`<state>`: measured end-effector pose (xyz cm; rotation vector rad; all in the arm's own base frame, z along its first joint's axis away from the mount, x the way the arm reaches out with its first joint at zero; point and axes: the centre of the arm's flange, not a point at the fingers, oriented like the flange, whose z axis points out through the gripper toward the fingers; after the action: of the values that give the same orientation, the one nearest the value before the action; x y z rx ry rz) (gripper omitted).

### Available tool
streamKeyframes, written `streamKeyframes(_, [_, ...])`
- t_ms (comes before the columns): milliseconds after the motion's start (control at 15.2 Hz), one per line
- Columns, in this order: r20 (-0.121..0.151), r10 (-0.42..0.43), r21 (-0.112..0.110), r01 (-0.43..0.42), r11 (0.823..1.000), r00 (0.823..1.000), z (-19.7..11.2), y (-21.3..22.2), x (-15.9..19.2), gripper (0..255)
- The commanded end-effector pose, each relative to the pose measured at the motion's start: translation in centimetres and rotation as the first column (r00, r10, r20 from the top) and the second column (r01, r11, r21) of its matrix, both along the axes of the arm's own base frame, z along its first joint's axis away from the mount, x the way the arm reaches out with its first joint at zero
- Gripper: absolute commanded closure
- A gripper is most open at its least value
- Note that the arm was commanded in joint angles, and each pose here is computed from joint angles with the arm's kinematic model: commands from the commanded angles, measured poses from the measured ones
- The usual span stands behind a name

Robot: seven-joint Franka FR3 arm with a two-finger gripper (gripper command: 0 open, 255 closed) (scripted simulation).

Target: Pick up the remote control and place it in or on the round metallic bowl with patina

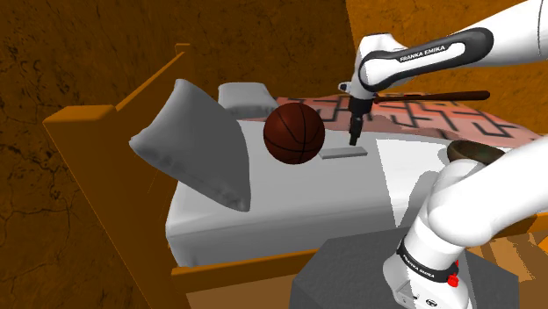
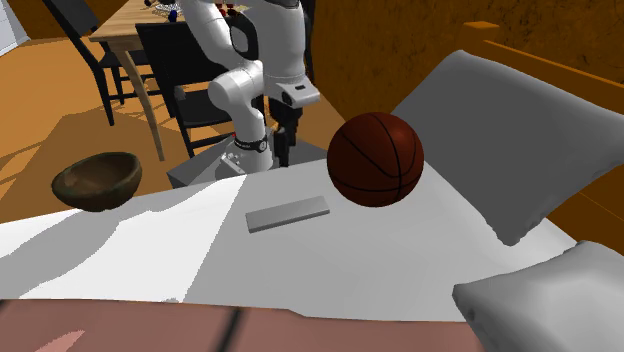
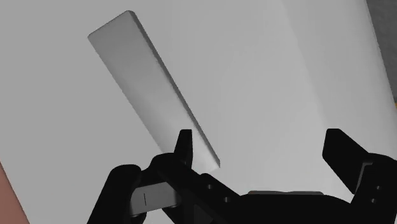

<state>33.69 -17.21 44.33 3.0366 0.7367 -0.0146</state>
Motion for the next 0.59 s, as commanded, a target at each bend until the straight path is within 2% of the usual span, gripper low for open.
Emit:
streamKeyframes(0, [-0.001, 0.067, 0.006, -0.067, 0.998, 0.998, -1.8, -1.9, 1.3, 0])
streamKeyframes(198, [-0.004, 0.159, 0.019, -0.159, 0.987, 0.987, -4.3, -4.6, 3.1, 0])
streamKeyframes(462, [-0.005, 0.279, 0.036, -0.279, 0.960, 0.960, -7.7, -7.8, 5.9, 0])
streamKeyframes(528, [-0.005, 0.279, 0.036, -0.279, 0.960, 0.960, -8.3, -7.8, 5.9, 0])
